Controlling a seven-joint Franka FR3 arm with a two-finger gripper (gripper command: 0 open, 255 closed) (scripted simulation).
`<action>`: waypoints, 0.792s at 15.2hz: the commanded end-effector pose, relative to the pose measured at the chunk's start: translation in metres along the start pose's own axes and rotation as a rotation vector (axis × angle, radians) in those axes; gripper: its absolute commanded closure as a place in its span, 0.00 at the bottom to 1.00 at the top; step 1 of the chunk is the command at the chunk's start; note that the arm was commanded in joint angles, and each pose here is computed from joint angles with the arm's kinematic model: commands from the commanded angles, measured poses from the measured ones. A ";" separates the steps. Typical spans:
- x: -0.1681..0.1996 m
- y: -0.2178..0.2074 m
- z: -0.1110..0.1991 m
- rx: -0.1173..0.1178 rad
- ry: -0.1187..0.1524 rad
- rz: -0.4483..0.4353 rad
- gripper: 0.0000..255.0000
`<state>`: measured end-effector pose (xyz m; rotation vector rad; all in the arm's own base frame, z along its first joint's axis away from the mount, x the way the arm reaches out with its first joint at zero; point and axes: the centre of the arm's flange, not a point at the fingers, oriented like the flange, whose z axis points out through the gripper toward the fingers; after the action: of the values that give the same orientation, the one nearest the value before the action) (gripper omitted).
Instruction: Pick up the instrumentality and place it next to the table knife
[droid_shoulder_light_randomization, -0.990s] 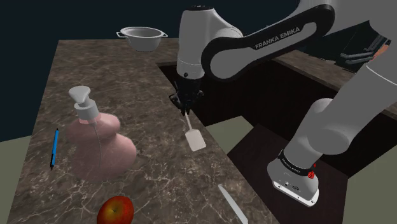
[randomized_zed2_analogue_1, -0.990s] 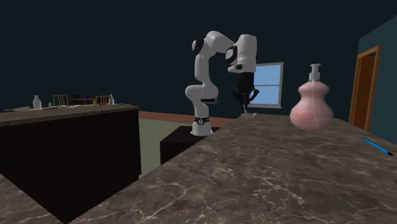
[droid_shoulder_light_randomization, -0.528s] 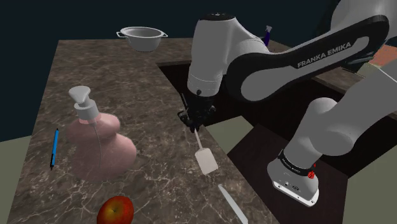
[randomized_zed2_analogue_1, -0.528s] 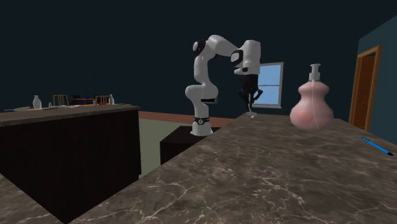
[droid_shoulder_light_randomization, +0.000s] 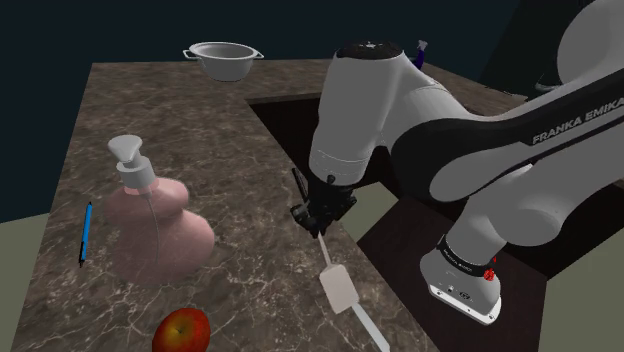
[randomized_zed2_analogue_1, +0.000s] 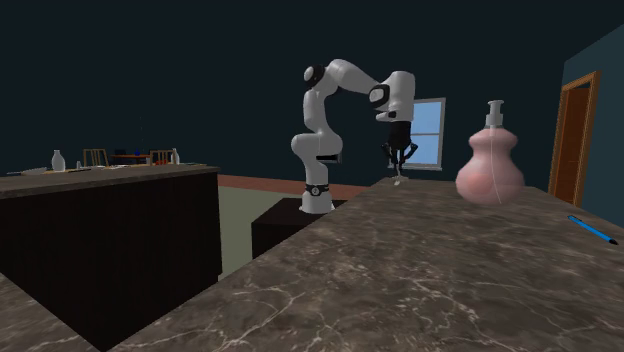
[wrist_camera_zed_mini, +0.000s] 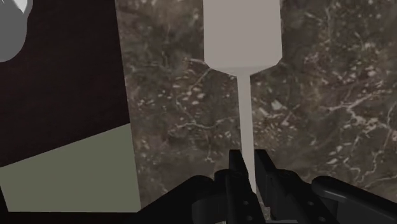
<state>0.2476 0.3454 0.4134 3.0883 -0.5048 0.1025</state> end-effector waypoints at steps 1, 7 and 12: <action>-0.003 -0.001 0.010 0.000 0.000 0.001 1.00; -0.005 -0.001 0.042 0.000 0.000 0.001 1.00; -0.006 -0.001 0.063 0.000 0.000 0.001 1.00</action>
<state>0.2459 0.3471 0.3531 3.0879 -0.5055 0.1024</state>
